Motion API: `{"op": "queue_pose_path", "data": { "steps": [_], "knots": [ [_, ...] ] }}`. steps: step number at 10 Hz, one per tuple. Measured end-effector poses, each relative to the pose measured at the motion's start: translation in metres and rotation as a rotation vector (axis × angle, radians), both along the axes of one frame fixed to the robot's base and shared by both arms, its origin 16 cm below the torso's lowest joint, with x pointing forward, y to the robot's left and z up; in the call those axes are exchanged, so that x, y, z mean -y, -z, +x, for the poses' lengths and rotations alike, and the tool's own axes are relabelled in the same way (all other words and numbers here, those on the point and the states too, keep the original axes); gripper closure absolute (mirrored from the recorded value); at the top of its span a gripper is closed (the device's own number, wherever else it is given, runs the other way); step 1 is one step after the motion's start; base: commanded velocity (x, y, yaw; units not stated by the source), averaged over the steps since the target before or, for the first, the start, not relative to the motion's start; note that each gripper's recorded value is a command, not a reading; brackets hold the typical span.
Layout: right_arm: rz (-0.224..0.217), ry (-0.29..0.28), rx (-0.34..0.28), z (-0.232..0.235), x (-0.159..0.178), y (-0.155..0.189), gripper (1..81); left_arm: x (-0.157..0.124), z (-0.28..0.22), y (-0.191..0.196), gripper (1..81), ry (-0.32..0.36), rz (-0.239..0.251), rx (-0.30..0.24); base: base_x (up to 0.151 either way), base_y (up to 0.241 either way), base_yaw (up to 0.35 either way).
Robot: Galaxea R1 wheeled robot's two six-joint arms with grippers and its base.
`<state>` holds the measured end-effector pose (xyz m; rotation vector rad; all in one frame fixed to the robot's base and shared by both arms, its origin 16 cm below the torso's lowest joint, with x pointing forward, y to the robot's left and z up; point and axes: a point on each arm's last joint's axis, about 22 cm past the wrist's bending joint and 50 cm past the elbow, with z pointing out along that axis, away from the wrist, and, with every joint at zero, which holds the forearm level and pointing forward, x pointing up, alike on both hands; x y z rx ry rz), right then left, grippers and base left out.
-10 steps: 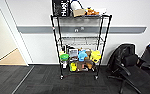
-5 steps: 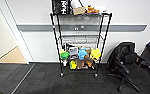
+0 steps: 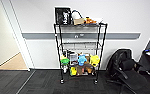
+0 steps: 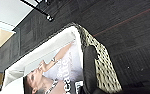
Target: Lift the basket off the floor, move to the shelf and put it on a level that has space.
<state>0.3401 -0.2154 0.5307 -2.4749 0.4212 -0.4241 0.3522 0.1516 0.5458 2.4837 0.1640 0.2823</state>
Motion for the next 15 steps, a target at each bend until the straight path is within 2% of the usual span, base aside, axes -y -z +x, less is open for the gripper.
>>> {"op": "queue_pose_path", "data": {
  "steps": [2, 6, 7, 8, 11, 13, 15],
  "knots": [
    [-0.001, -0.001, 0.014, -0.008, 0.0, -0.009, 81.1, 0.0, -0.008, -0.009, 81.1, 0.002, 0.0, 0.014, 0.0, 0.0, 0.0],
    [-0.005, -0.014, -0.016, -0.038, -0.001, -0.003, 81.1, -0.006, -0.044, -0.001, 81.1, -0.01, 0.001, -0.017, 0.0, 0.0, 0.0],
    [-0.016, -0.047, -0.041, -0.051, -0.004, 0.001, 81.1, -0.008, -0.06, 0.004, 81.1, -0.023, -0.002, -0.025, 0.0, 0.0, 0.0],
    [-0.018, -0.057, -0.059, -0.059, -0.005, 0.006, 81.1, -0.012, -0.074, 0.012, 81.1, -0.047, -0.002, -0.032, 0.0, 0.0, 0.0],
    [-0.02, -0.057, -0.135, -0.071, -0.004, 0.027, 81.1, -0.012, -0.085, 0.032, 81.1, -0.067, -0.006, -0.088, 0.0, 0.0, 0.0],
    [-0.016, -0.05, -0.116, -0.057, -0.004, 0.026, 81.1, -0.011, -0.064, 0.028, 81.1, -0.08, -0.01, -0.055, 0.0, 0.0, 0.0],
    [-0.018, -0.051, -0.114, -0.061, -0.004, 0.025, 81.1, -0.006, -0.072, 0.028, 81.1, -0.081, -0.014, -0.055, 0.0, 0.0, 0.0]
  ]
}}
